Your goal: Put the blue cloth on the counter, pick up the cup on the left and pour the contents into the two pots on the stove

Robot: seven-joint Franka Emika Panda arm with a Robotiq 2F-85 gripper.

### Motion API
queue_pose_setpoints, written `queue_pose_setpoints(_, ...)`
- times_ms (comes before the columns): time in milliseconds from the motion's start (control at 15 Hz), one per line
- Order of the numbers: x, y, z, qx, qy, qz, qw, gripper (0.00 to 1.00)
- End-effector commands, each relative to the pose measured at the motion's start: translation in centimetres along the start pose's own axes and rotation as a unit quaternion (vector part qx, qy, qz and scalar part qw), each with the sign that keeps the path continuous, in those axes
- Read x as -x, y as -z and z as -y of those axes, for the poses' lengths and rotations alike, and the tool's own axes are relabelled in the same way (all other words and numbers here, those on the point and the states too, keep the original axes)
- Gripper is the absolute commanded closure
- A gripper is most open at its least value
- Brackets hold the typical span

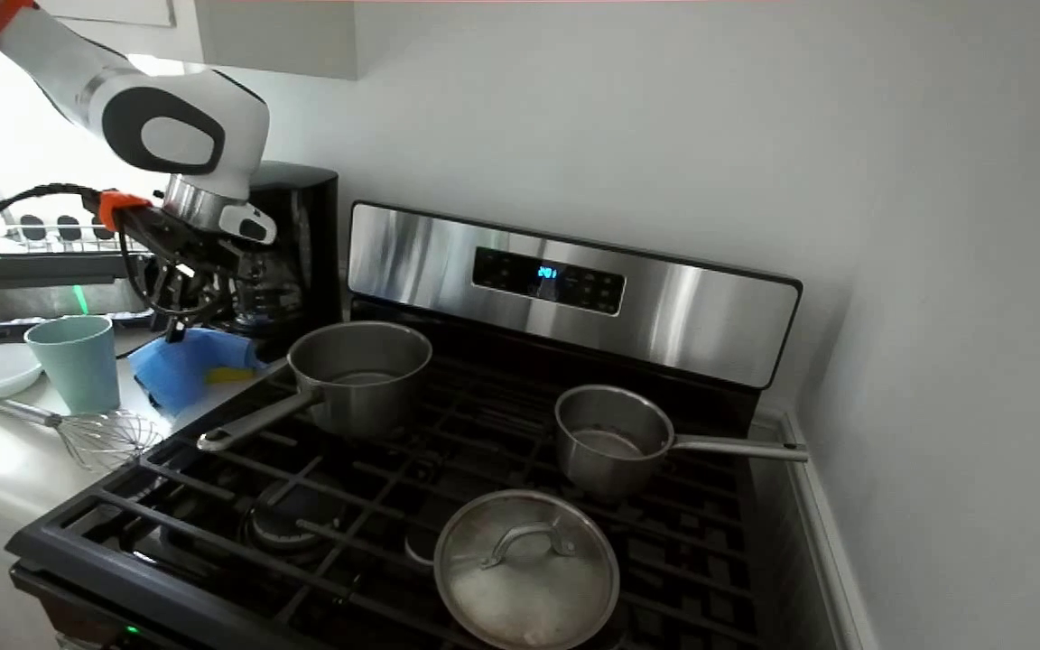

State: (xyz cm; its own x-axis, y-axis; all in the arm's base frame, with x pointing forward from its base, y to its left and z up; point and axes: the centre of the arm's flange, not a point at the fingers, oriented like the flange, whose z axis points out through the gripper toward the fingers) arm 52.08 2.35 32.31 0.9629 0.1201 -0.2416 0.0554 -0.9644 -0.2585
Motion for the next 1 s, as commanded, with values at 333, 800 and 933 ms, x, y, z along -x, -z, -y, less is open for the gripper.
queue_pose_setpoints(333,1.6,1.5,2.7,-0.096,0.049,-0.009,0.9942,0.03)
queue_pose_setpoints(800,2.3,2.0,3.3,-0.051,0.138,-0.01,0.989,0.0)
queue_pose_setpoints(933,2.9,1.0,3.5,-0.031,0.181,0.014,0.9829,0.0)
